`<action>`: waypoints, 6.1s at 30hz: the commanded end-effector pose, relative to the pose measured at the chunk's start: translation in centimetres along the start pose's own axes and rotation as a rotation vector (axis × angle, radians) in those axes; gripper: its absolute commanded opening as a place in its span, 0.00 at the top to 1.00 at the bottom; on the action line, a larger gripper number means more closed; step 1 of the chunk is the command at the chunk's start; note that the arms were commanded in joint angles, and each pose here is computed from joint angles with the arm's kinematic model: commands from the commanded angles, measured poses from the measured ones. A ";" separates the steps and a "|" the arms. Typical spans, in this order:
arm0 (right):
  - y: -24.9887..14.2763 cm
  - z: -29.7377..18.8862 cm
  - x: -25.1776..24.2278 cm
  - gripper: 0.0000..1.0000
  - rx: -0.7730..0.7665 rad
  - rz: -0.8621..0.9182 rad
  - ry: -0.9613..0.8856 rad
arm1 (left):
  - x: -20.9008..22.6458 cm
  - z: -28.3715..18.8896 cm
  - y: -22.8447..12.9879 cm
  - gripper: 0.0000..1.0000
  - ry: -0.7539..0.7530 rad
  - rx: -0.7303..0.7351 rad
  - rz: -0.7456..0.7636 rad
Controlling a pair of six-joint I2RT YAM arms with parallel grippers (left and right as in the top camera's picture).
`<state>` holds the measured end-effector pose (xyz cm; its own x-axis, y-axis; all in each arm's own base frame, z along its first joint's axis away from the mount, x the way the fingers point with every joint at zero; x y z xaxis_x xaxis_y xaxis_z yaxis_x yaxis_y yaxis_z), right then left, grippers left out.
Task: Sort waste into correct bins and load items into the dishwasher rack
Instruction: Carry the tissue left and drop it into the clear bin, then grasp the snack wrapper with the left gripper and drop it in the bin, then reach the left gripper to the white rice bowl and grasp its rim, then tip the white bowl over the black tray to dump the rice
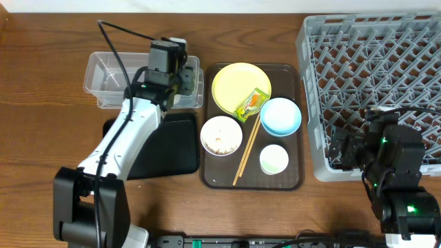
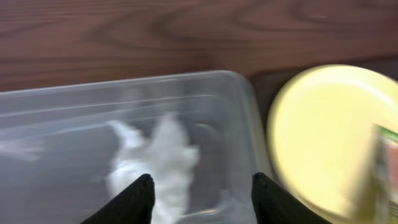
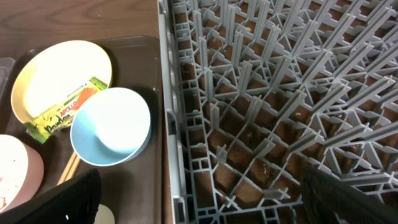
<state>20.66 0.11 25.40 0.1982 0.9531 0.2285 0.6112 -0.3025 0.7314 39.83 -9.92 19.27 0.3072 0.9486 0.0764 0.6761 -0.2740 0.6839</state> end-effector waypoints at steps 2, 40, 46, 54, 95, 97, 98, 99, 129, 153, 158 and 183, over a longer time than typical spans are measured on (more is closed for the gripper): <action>0.4 -0.5 0.7 0.01 -0.013 -0.022 0.028 | -4.6 -0.3 0.4 0.43 -0.220 -0.020 0.061; 0.4 -0.5 0.7 0.01 -0.011 -0.022 0.027 | -5.7 -0.2 1.8 0.94 -0.117 -0.080 0.036; 0.4 -0.5 0.7 0.01 -0.011 -0.022 0.027 | 1.9 -1.3 1.4 0.94 0.073 -0.078 -0.360; 0.4 -0.5 0.7 0.01 -0.011 -0.022 0.027 | 6.2 1.0 -1.3 0.85 0.155 -0.022 -0.808; 0.4 -0.5 0.7 0.01 -0.011 -0.022 0.028 | -17.7 1.5 -9.4 0.63 -0.165 0.419 0.057; 0.4 -0.5 0.7 0.01 -0.011 -0.022 0.027 | -18.1 1.7 -9.9 0.64 -0.190 0.439 0.058; 0.4 -0.5 0.7 0.01 -0.011 -0.022 0.028 | -18.4 1.8 -10.1 0.64 -0.204 0.449 0.060; 0.4 -0.5 0.7 0.01 -0.011 -0.022 0.028 | -18.6 1.8 -10.3 0.65 -0.207 0.455 0.063; 0.4 -0.5 0.7 0.01 -0.011 -0.022 0.027 | -11.0 -7.5 -5.1 0.94 -0.204 0.310 -0.070; 0.4 -0.5 0.7 0.01 -0.011 -0.022 0.027 | 4.3 -8.8 -12.1 0.94 -1.100 0.053 -0.854; 0.4 -0.5 0.7 0.01 -0.010 -0.022 0.027 | 5.6 -7.8 -13.0 0.94 -1.184 0.060 -1.061; 0.4 -0.5 0.7 0.01 -0.010 -0.022 0.027 | 7.5 -7.0 -14.5 0.94 -1.173 0.427 -1.695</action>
<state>20.64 0.11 25.38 0.1987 0.9532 0.2280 0.6129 -0.3024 0.7300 27.68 2.09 14.84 -0.5280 -0.1744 -0.8311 0.7372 0.3918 -0.5505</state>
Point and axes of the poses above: each gripper's point midway between its finger pads, its own z axis out along the fingers, its own x axis along the line the jaws close on, y = z × x, the point moved 7 cm from there along -z, back along the fingers, and after that the axes turned 10 degrees about z, right-handed, at the moved point
